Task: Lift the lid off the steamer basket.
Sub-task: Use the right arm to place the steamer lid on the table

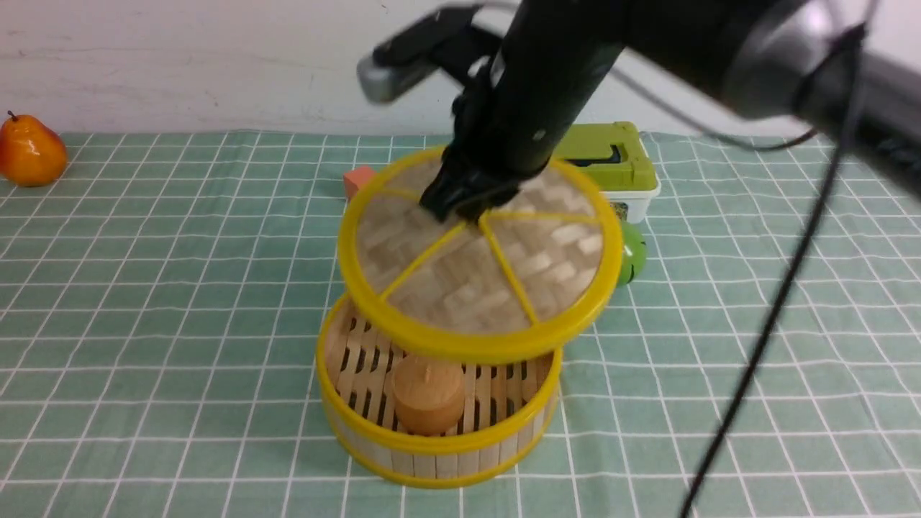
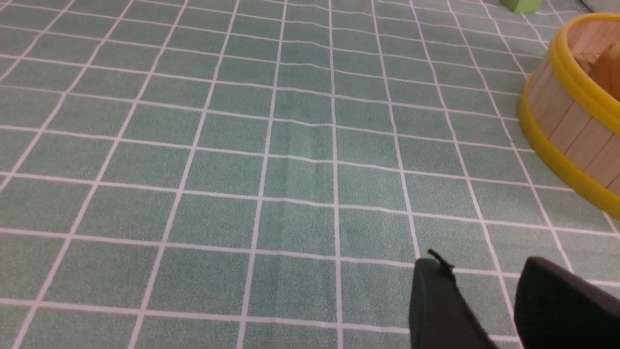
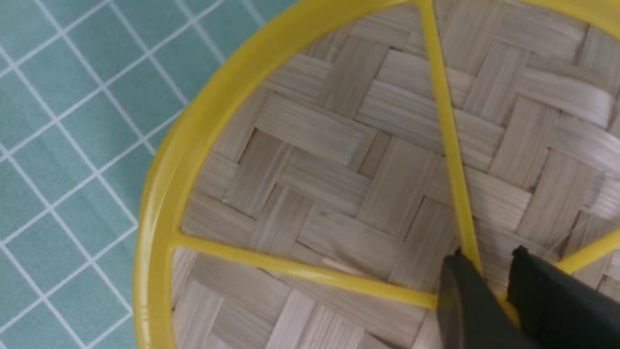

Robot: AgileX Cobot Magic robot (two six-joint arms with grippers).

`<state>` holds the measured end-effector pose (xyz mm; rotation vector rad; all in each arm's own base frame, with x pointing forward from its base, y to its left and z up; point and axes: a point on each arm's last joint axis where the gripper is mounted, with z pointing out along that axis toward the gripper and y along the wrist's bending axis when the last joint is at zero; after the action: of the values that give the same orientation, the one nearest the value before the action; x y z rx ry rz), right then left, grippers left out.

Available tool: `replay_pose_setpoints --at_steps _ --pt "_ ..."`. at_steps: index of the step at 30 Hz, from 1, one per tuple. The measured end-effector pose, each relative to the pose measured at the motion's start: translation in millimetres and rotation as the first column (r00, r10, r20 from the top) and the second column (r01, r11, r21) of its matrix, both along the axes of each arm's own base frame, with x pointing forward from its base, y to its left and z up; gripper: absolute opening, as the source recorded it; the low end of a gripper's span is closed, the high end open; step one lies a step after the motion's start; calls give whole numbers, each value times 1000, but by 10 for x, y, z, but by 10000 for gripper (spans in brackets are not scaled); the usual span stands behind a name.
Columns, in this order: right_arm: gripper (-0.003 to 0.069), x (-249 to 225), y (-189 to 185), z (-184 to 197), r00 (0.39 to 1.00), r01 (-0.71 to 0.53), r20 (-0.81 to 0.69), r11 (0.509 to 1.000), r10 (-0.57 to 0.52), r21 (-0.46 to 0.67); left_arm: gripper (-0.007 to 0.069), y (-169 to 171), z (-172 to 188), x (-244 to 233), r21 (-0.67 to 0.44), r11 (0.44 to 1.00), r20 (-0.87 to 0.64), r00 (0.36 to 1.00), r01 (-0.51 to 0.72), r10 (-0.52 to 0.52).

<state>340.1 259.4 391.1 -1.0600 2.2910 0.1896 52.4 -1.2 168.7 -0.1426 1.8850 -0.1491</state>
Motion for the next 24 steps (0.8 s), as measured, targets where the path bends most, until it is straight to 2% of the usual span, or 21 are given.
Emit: replay_pose_setpoints --at_steps 4,6,8,10,12,15,17,19,24 --pt "78 -296 -425 521 991 68 111 997 -71 27 239 0 0 0 0 1000 0 1000 0 0" --pt "78 -379 -611 595 988 107 110 994 -110 36 239 0 0 0 0 1000 0 1000 0 0" --pt "78 -480 -982 574 977 199 78 980 -201 27 239 0 0 0 0 1000 0 1000 0 0" --pt "78 -520 -1179 485 966 256 43 967 -256 7 239 0 0 0 0 1000 0 1000 0 0" --pt "78 -563 -1484 246 937 346 -26 937 -347 -38 239 0 0 0 0 1000 0 1000 0 0" --pt "78 -527 -1767 -116 888 447 -93 893 -450 -46 239 0 0 0 0 1000 0 1000 0 0" --pt "78 -486 -1853 -241 869 483 -108 875 -483 -33 239 0 0 0 0 1000 0 1000 0 0" --pt "78 -404 -1992 -583 829 542 -159 840 -537 -12 239 0 0 0 0 1000 0 1000 0 0" --pt "78 -204 -2057 -1048 794 592 -192 805 -577 28 239 0 0 0 0 1000 0 1000 0 0"
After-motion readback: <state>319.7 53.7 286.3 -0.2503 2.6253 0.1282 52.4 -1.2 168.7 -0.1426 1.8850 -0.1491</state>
